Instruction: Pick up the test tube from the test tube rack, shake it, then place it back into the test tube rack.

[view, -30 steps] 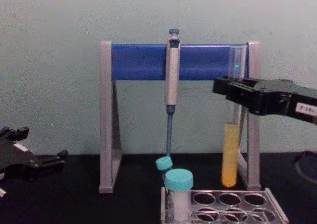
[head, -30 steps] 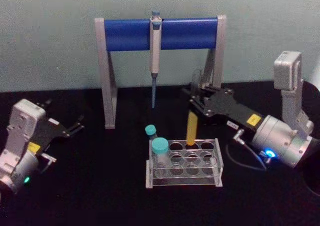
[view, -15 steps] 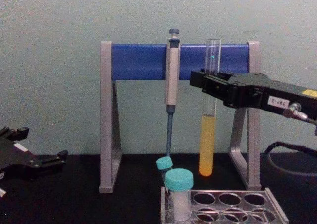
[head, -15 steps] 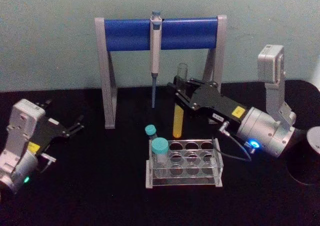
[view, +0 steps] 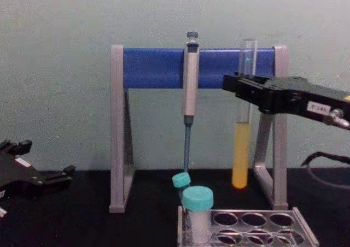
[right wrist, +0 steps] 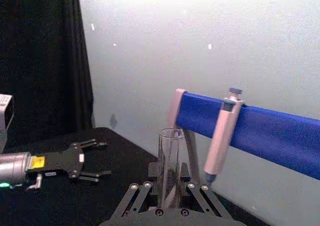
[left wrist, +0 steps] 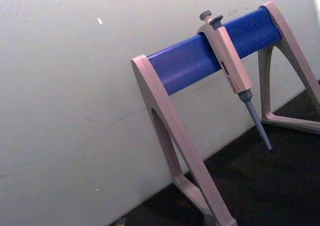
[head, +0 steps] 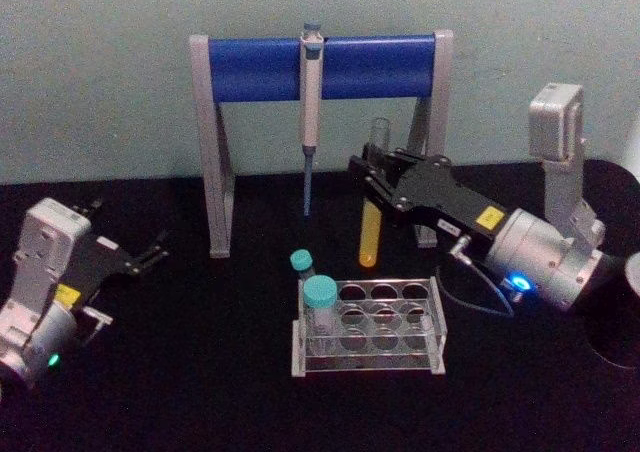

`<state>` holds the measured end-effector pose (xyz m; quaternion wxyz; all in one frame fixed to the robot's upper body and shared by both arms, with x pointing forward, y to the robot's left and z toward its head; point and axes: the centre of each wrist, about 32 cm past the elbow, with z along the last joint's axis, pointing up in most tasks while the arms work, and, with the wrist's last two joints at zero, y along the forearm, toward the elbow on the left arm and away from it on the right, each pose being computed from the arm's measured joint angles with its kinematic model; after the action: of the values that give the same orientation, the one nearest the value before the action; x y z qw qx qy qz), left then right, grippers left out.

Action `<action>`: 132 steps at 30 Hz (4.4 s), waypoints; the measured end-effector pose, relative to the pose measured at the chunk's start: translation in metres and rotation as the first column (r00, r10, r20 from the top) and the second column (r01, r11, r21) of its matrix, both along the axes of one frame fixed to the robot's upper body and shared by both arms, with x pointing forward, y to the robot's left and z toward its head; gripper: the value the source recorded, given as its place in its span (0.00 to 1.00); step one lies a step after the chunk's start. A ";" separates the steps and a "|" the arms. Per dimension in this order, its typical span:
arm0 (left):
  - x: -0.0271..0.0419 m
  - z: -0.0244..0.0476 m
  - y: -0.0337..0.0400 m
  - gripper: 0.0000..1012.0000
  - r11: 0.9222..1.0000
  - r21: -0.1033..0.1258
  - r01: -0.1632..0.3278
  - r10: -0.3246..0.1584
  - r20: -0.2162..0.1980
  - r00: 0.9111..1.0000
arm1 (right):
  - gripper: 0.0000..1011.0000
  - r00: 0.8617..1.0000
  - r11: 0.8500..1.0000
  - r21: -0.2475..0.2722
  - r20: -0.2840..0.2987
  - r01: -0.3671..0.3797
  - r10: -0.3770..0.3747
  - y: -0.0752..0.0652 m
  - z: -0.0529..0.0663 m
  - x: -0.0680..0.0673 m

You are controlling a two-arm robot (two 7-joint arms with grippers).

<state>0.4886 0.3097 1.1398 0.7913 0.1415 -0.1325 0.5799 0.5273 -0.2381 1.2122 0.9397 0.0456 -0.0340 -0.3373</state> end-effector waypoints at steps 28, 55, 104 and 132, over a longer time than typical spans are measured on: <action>0.0000 0.0000 0.0000 0.99 1.000 0.000 0.000 0.000 0.000 1.000 | 0.23 0.998 0.999 0.011 -0.054 -0.036 0.037 0.002 -0.003 -0.031; 0.0000 0.0000 0.0000 0.99 1.000 0.000 0.000 0.000 0.000 1.000 | 0.23 1.000 1.000 -0.011 -0.021 0.019 -0.019 -0.005 0.003 -0.007; 0.0000 0.0000 0.0000 0.99 1.000 0.000 0.000 0.000 0.000 1.000 | 0.23 1.000 0.999 -0.037 -0.009 -0.009 0.008 0.004 0.003 0.004; 0.0000 0.0000 0.0000 0.99 1.000 0.000 0.000 0.000 0.000 1.000 | 0.23 1.000 1.000 -0.022 -0.011 0.013 -0.013 -0.002 0.001 0.000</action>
<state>0.4886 0.3097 1.1398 0.7913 0.1415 -0.1324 0.5799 0.5276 -0.2397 1.2135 0.9380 0.0331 -0.0327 -0.3434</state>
